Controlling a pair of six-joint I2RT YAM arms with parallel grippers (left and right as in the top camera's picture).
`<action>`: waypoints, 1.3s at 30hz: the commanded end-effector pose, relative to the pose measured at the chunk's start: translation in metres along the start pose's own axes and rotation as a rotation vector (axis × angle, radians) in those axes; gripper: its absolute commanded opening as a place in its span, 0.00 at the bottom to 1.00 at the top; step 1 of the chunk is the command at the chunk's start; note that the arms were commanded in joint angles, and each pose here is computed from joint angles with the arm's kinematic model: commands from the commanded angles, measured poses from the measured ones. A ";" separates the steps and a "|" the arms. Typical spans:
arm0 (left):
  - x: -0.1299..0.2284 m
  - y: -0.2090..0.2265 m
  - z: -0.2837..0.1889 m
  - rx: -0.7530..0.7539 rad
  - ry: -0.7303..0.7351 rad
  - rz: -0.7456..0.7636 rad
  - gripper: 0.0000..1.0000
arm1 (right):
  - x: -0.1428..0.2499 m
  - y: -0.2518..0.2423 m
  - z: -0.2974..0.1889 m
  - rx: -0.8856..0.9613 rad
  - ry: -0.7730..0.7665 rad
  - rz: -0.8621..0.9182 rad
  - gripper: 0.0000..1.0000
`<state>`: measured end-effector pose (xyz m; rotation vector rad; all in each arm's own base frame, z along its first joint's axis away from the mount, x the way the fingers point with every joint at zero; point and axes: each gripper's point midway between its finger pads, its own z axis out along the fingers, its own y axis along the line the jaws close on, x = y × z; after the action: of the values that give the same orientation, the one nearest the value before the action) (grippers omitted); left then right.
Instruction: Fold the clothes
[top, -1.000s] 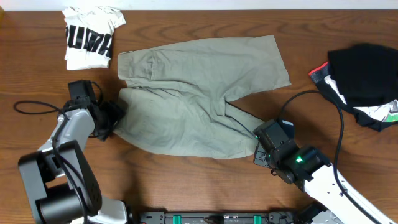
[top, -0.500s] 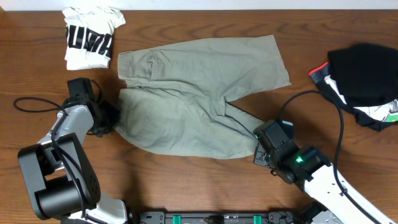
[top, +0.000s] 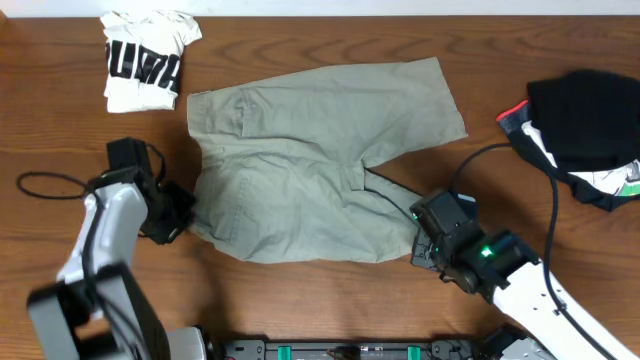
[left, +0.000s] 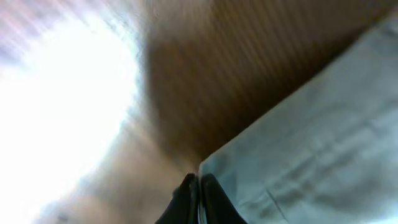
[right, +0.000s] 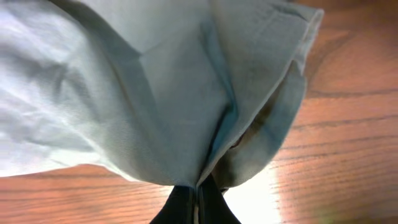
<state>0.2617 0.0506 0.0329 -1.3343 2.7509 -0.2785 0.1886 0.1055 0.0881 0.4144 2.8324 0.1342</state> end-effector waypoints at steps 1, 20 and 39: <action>0.008 0.001 -0.023 0.019 -0.034 0.021 0.06 | -0.014 0.012 -0.022 -0.040 -0.032 -0.006 0.01; 0.040 0.026 -0.090 0.000 -0.146 0.059 0.06 | -0.004 -0.013 -0.066 -0.011 -0.029 0.075 0.01; -0.007 -0.019 -0.135 0.198 -0.404 0.064 0.06 | -0.075 0.036 -0.067 -0.147 -0.260 0.013 0.21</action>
<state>0.2581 0.0588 0.1588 -1.1237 2.3841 -0.2584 0.2481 0.1157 0.1798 0.4240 2.5087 0.3023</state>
